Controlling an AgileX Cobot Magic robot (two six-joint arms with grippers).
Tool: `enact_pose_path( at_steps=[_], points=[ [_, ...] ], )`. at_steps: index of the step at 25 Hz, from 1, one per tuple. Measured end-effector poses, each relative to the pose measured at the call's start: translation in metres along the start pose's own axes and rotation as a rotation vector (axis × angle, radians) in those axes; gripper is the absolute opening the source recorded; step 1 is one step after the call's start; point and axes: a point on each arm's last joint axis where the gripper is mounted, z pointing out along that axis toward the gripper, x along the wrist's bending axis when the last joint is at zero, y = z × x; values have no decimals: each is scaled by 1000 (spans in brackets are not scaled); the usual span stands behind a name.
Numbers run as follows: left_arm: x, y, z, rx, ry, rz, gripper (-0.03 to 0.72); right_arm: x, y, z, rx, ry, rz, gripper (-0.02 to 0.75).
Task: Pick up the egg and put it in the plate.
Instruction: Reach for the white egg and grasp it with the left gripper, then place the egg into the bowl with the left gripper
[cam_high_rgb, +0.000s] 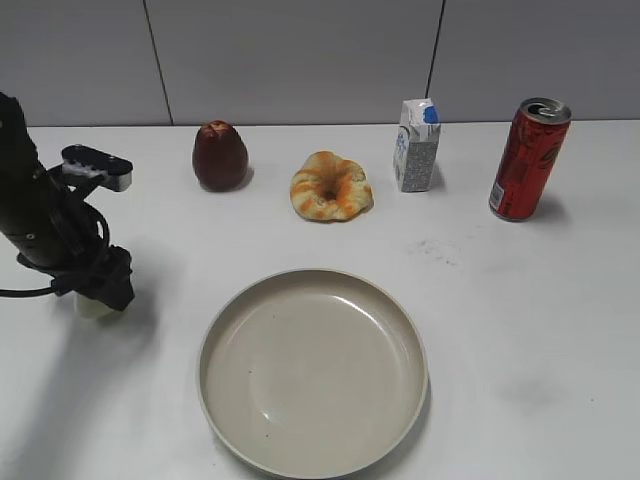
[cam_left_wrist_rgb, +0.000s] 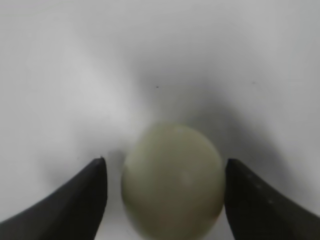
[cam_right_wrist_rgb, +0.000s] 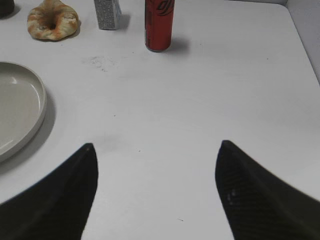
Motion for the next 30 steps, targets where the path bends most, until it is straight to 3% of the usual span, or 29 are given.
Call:
enact_pose_path(
  at_steps=[4, 8, 11, 14, 20, 25, 27, 30],
  points=[
    [0, 1, -1, 3, -6, -2, 445, 0, 0, 0, 0, 0, 0, 554],
    [-3, 0, -2, 26, -25, -3, 447, 0, 0, 0, 0, 0, 0, 554],
    [-18, 2, -8, 33, -41, 38, 447, 0, 0, 0, 0, 0, 0, 554],
    [-47, 10, -23, -10, -47, 130, 447, 0, 0, 0, 0, 0, 0, 554],
    [-138, 19, -40, -111, -101, 381, 447, 0, 0, 0, 0, 0, 0, 554],
    [-203, 22, -29, -120, -185, 508, 447, 0, 0, 0, 0, 0, -1, 554],
    [-220, 24, -20, -116, -199, 541, 447, 0, 0, 0, 0, 0, -1, 554],
    [-229, 23, -3, -85, -204, 558, 447, 0, 0, 0, 0, 0, -1, 554]
  ],
)
